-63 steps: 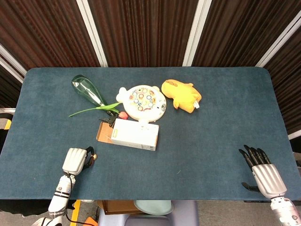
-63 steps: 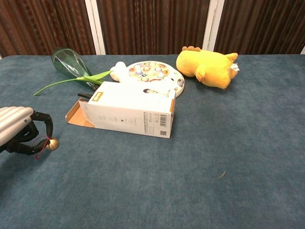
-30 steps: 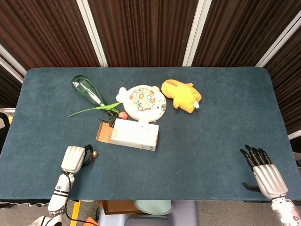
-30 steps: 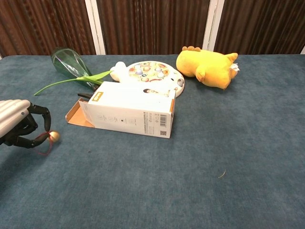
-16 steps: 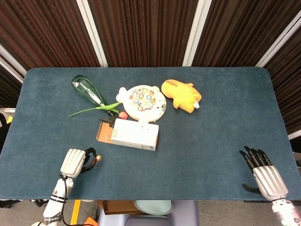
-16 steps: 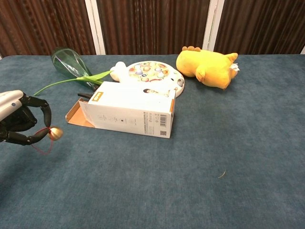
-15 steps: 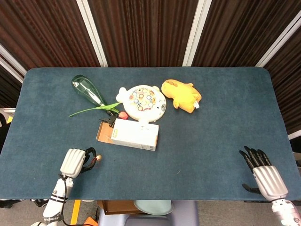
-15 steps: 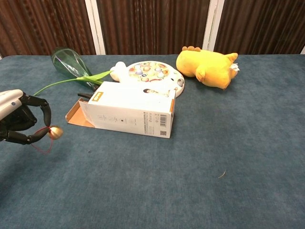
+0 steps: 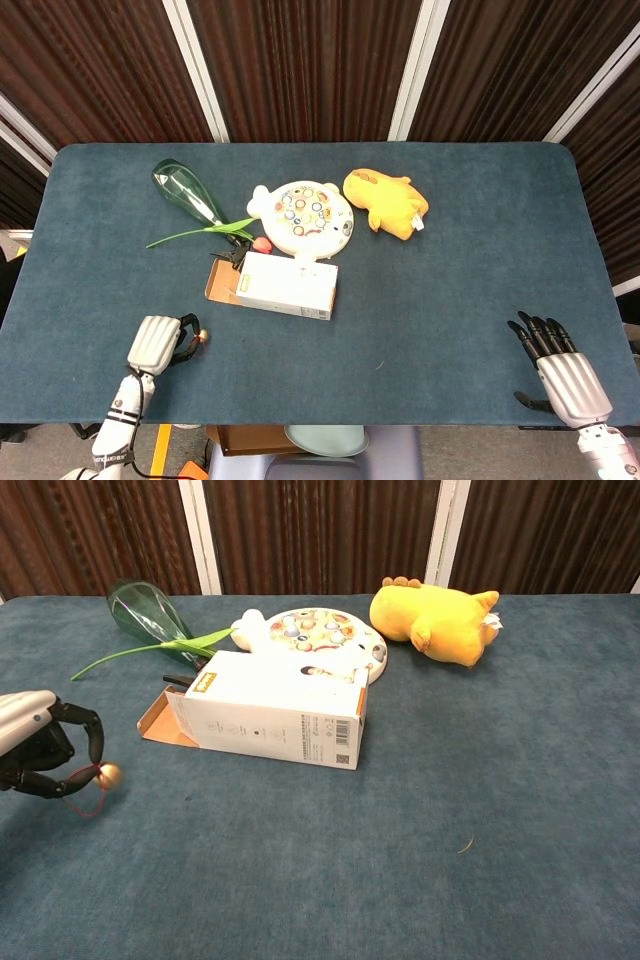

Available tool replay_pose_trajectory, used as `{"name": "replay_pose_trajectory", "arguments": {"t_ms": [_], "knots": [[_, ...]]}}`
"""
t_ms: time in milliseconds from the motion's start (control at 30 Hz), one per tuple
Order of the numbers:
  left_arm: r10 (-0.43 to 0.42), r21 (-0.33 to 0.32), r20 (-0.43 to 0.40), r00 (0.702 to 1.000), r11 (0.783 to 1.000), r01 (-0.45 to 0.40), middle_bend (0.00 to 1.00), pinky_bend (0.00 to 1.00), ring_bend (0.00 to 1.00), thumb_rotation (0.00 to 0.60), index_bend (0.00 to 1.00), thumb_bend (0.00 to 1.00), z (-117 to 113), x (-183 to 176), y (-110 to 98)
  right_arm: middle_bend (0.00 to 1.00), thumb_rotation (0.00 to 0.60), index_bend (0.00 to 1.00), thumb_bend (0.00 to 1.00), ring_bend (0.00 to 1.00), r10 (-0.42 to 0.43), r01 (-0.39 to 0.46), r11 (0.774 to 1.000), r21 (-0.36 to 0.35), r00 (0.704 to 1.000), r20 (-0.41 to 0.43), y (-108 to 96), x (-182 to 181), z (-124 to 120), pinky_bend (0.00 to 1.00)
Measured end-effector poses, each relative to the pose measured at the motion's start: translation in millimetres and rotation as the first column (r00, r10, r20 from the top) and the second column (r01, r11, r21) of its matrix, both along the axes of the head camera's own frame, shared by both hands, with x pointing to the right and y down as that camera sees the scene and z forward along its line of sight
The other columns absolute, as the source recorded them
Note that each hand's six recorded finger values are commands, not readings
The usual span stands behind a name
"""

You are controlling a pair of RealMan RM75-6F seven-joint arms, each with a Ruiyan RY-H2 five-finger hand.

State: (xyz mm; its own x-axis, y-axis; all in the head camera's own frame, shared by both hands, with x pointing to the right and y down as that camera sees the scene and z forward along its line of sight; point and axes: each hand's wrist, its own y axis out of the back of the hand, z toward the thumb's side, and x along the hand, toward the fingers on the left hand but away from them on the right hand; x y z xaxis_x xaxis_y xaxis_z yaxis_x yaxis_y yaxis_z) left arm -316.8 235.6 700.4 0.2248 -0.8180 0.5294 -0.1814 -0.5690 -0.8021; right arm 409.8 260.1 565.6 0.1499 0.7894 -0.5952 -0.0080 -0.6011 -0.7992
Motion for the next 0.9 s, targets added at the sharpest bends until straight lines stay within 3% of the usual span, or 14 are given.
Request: {"name": "replay_pose_trajectory", "arguments": {"t_ms": [267, 367, 500, 733, 767, 833, 900], "knots": [[0.013, -0.016, 0.055, 0.998, 1.000, -0.012, 1.00, 1.00, 1.00, 0.600, 0.54, 0.41, 13.8, -6.9, 0.0, 0.00, 0.600, 0.00, 0.24, 0.00, 0.002, -0.002, 1.000, 0.002, 1.000, -0.001, -0.3, 0.4, 0.0, 0.00], [0.018, -0.022, 0.065, 0.998, 1.000, -0.017, 1.00, 1.00, 1.00, 0.600, 0.46, 0.41, 15.8, -7.8, 0.6, 0.00, 0.600, 0.00, 0.24, 0.00, 0.004, -0.004, 1.000, 0.001, 1.000, -0.003, -0.1, 0.3, 0.4, 0.00], [0.019, -0.022, 0.060, 0.998, 1.000, -0.018, 1.00, 1.00, 1.00, 0.600, 0.28, 0.41, 13.7, -7.5, 1.2, 0.00, 0.600, 0.00, 0.24, 0.00, 0.005, -0.005, 1.000, 0.000, 1.000, -0.004, 0.2, 0.1, 0.7, 0.00], [0.039, 0.001, 0.067, 0.997, 0.999, -0.039, 0.99, 1.00, 1.00, 0.600, 0.17, 0.41, -1.2, -11.1, 3.1, 0.00, 0.600, 0.00, 0.24, 0.00, 0.000, 0.000, 1.000, 0.000, 1.000, -0.005, 1.4, -1.0, 0.3, 0.00], [0.041, 0.008, 0.069, 0.997, 0.999, -0.042, 0.96, 1.00, 0.99, 0.600, 0.16, 0.41, -5.1, -13.3, 3.8, 0.00, 0.600, 0.00, 0.24, 0.00, 0.000, 0.000, 1.000, 0.002, 1.000, -0.005, 1.4, -0.9, -0.3, 0.00], [0.040, 0.029, 0.074, 0.996, 0.999, -0.042, 0.76, 0.90, 0.83, 0.600, 0.10, 0.41, -17.5, -21.4, 6.3, 0.00, 0.600, 0.00, 0.24, 0.00, 0.002, -0.002, 1.000, 0.005, 1.000, -0.004, 1.6, -0.2, -2.1, 0.00], [0.035, 0.044, 0.070, 0.997, 0.998, -0.038, 0.37, 0.57, 0.40, 0.600, 0.04, 0.41, -31.9, -31.3, 11.2, 0.00, 0.600, 0.00, 0.24, 0.00, 0.005, -0.005, 1.000, 0.009, 1.000, -0.006, 1.7, 1.1, -3.8, 0.00]]}}
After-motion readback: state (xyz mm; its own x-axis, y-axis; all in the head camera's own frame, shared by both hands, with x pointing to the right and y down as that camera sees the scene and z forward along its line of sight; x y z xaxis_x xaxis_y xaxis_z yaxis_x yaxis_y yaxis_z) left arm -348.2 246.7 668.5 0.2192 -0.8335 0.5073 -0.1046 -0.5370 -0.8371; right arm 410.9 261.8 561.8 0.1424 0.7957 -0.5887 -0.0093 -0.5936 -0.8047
